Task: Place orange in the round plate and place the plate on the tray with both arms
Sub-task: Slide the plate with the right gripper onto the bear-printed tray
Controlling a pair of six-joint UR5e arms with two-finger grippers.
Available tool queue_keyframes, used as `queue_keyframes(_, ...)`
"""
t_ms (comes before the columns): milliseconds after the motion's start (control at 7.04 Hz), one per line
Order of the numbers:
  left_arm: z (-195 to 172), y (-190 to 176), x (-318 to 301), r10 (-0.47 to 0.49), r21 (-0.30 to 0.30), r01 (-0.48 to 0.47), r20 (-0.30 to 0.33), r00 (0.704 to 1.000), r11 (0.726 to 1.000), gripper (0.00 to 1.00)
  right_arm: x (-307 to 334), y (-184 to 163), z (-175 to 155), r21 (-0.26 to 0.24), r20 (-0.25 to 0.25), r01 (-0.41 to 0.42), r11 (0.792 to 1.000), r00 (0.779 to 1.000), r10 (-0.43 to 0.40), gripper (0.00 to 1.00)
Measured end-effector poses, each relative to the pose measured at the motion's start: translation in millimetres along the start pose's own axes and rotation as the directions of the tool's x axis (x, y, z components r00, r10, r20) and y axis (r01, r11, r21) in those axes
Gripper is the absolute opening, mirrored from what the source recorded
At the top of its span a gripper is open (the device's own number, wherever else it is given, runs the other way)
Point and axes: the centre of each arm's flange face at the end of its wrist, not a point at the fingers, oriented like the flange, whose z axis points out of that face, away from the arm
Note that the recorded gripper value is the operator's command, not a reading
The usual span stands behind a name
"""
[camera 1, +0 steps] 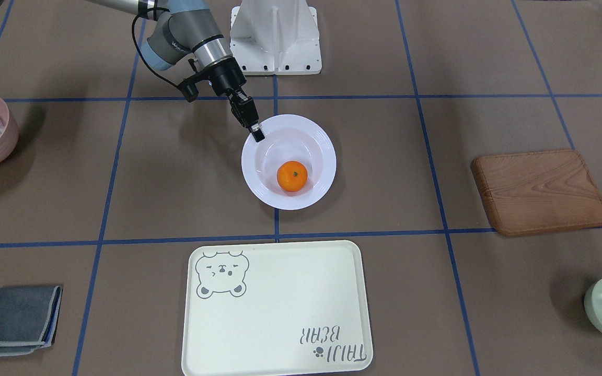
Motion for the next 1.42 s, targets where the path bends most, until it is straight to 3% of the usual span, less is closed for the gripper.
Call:
queue_keyframes(426,-2,16,3,-0.018,0.0,0.018,-0.029,0.999,1.0,0.99,-71,-32,16,0.008,0.156,-0.085,0.996,0.984,0.083,0.0)
queue_keyframes(568,-3,20,3,-0.019,0.0,0.019,-0.03,0.999,1.0,0.99,-91,-42,31,0.037,0.186,-0.094,0.995,0.979,0.086,0.0)
queue_keyframes(852,-2,25,3,-0.021,-0.001,0.021,-0.031,0.999,1.0,0.99,-113,-57,101,0.173,0.165,-0.094,0.98,0.984,0.066,0.0)
queue_keyframes(1136,-2,25,4,-0.019,-0.001,0.019,-0.031,0.999,1.0,0.99,-137,-61,177,0.338,0.094,-0.097,0.936,0.993,0.069,0.0)
queue_keyframes(1420,-3,23,5,-0.015,0.002,0.015,-0.031,0.999,1.0,0.99,-137,-61,232,0.431,0.051,-0.09,0.898,0.996,0.076,0.0)
